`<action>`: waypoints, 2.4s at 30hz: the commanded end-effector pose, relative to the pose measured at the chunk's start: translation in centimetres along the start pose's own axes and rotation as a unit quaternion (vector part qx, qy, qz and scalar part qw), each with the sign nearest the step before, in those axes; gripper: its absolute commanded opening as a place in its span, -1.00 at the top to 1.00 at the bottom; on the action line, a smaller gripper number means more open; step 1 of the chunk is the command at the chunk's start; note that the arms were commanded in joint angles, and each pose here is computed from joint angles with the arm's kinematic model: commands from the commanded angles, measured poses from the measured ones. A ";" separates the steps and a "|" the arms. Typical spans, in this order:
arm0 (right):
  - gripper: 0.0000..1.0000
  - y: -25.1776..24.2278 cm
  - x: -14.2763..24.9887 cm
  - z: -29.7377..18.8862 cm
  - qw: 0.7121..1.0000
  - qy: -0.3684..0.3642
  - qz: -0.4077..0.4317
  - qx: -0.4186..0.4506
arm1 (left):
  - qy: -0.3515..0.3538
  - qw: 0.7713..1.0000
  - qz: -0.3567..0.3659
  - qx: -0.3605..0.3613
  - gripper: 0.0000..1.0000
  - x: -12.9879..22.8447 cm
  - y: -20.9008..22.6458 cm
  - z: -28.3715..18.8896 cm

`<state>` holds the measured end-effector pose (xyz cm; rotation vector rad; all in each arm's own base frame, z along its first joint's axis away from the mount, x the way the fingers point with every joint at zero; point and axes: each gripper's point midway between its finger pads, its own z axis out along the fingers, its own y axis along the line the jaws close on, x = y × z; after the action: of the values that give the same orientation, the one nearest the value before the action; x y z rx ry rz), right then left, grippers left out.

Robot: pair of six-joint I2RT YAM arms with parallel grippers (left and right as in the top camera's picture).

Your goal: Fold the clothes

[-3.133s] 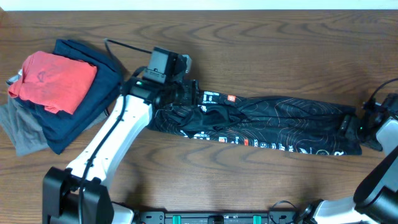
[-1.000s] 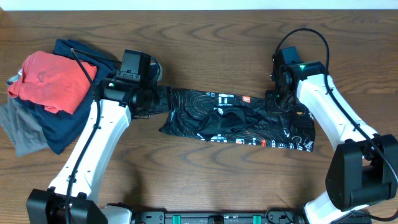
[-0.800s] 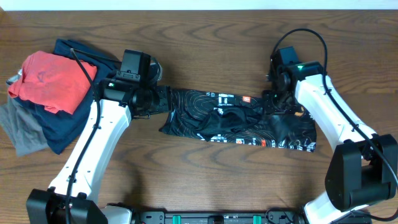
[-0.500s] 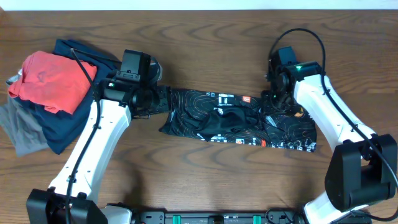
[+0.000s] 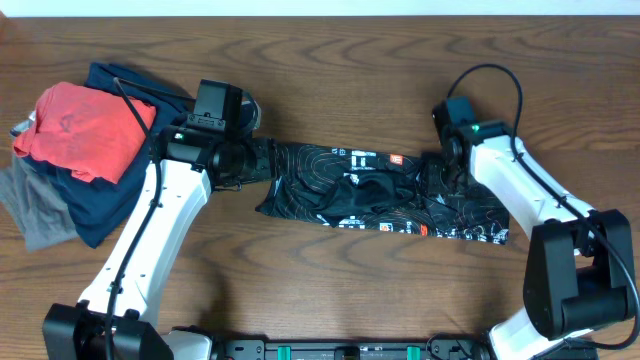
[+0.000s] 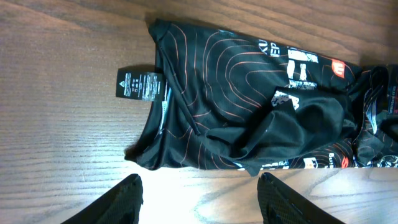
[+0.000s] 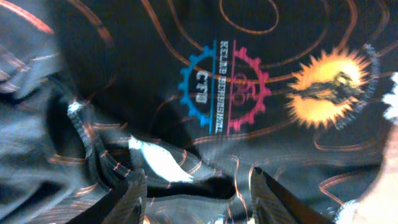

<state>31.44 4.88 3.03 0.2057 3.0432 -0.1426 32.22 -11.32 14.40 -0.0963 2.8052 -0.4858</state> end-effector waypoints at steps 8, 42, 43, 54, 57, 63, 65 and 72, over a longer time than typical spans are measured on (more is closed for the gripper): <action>0.01 0.8 2.8 2.5 0.998 0.029 -0.014 -0.046 | -0.004 1.000 0.002 -0.002 -0.22 -0.1 0.1 -0.3; 0.24 5.4 0.5 -5.1 0.976 -0.036 -0.116 -0.183 | 0.015 1.000 0.026 -0.009 -0.66 0.4 0.7 1.0; 0.21 4.6 -0.1 -6.1 0.980 -0.054 -0.105 -0.162 | 0.024 0.999 0.030 -0.011 -0.68 0.7 0.9 1.6; -0.11 2.0 -0.2 -10.4 0.985 -0.103 -0.060 -0.125 | 0.136 0.987 0.074 -0.033 -0.75 2.8 4.0 10.3; -0.10 1.3 0.2 -10.2 0.988 -0.096 -0.058 -0.106 | 0.150 0.985 0.084 -0.034 -0.75 3.1 4.6 12.0; -0.10 1.2 0.1 -10.1 0.988 -0.097 -0.055 -0.103 | 0.163 0.983 0.082 0.001 -0.75 3.6 3.9 13.7; -0.09 1.2 0.1 -10.1 0.989 -0.096 -0.052 -0.104 | 0.175 0.981 0.081 0.005 -0.72 4.1 3.8 14.3; -0.08 1.1 0.1 -10.1 0.989 -0.096 -0.052 -0.104 | 0.211 0.973 0.095 0.019 -0.20 6.3 2.4 15.9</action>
<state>30.51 7.40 12.94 -0.0191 2.8516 0.1568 33.41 -13.84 0.50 0.2669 3.0663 -0.5244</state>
